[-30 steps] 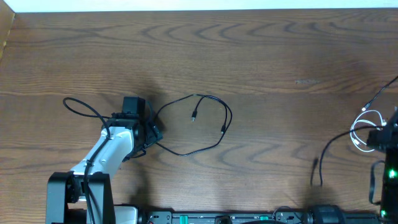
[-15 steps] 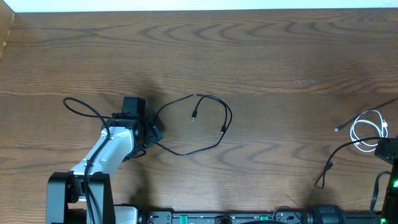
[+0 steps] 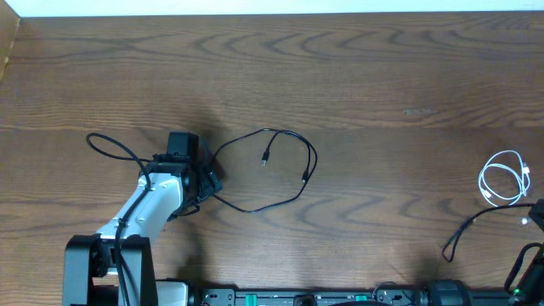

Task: Untangle cables

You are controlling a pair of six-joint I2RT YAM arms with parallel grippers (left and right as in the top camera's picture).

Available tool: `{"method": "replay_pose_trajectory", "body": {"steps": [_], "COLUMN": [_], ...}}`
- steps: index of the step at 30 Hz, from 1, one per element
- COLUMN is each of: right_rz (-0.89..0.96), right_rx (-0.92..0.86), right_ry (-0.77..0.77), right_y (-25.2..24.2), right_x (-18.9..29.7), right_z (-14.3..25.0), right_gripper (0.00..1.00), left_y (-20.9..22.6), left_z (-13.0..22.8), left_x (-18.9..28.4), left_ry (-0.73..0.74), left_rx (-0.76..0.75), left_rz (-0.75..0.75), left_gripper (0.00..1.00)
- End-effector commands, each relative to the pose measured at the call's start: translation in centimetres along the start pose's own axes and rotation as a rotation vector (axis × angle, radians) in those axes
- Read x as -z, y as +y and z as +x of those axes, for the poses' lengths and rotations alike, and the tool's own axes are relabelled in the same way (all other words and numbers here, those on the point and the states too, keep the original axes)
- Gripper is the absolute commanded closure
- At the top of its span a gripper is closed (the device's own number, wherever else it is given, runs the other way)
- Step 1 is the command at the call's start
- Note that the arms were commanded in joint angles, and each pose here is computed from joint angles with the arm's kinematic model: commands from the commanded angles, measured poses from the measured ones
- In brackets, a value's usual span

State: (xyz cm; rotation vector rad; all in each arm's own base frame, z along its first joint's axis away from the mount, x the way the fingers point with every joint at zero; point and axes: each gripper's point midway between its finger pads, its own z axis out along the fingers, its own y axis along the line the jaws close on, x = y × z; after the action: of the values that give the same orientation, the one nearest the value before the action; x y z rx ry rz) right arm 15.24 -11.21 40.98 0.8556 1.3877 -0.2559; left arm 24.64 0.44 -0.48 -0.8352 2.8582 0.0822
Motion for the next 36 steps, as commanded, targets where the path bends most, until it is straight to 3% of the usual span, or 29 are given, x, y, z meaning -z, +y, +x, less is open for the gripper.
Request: {"method": "replay_pose_trajectory", "body": {"steps": [1,14,27,36], "right_rz": [0.088,0.21,0.408,0.395], "right_rx": [-0.007,0.165,0.44,0.515], "right_ry": [-0.004,0.116,0.361,0.52], "right_y": [-1.0,0.9,0.4,0.8], "right_x": [-0.8,-6.1,-14.1,-17.5], "right_z": [0.7,6.5,17.2,25.0], "right_gripper": [0.99,0.99,0.99,0.96], "left_y": [1.4,1.4,1.4,1.4], "left_z": [2.0,1.9,1.9,1.9], "left_x": [-1.3,-1.3,-1.3,-1.3], "left_ry": [0.064,0.064,0.064,0.064], "left_rx": [-0.015,-0.015,-0.015,-0.015], "left_rz": [-0.057,-0.057,-0.057,-0.057], "left_gripper": [0.02,0.02,0.02,0.02]}}
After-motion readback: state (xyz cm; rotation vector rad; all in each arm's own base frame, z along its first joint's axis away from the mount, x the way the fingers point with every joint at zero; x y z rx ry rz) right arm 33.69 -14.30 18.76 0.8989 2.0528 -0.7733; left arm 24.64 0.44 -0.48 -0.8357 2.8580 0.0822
